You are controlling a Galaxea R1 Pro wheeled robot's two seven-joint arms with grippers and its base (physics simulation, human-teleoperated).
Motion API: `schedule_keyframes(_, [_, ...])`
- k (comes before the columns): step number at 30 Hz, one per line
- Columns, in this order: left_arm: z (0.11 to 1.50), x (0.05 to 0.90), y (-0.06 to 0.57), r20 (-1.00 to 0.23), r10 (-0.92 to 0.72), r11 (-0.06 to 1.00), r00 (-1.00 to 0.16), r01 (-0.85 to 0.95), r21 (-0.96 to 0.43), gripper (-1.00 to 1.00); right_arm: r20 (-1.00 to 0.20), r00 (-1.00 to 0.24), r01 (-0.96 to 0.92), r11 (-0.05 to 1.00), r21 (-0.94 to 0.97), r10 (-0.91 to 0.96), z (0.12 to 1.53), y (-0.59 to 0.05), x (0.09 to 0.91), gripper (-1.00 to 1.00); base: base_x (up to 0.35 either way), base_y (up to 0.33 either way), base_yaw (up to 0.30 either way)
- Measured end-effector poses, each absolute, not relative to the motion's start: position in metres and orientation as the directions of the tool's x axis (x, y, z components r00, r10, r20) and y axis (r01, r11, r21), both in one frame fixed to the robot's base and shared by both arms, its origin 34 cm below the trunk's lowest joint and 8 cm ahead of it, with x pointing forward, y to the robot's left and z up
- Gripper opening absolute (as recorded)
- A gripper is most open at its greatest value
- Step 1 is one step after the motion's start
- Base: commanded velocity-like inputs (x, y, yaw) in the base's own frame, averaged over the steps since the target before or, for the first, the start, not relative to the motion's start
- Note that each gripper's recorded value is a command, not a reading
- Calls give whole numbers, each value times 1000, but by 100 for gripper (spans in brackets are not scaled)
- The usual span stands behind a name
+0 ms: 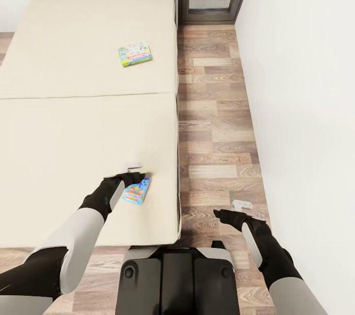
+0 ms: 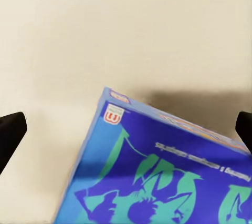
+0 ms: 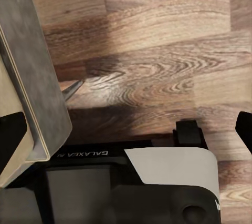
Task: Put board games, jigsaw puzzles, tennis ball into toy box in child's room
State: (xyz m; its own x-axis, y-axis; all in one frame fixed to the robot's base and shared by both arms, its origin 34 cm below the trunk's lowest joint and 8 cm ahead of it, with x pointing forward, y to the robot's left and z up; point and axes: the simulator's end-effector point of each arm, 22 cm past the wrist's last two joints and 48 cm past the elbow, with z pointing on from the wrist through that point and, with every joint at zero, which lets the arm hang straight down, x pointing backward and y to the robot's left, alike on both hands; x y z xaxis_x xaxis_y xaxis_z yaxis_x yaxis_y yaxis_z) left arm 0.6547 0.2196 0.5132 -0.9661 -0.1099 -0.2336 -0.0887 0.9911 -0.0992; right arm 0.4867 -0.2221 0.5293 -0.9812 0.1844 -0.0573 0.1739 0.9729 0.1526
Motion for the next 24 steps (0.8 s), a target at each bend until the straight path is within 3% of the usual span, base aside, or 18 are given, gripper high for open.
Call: schedule_keyframes(24, [513, 655, 219, -234, -110, 991, -966, -89, -100, 100, -58, -981, 174, 973, 152, 184, 529, -222, 487, 100, -85, 0, 0])
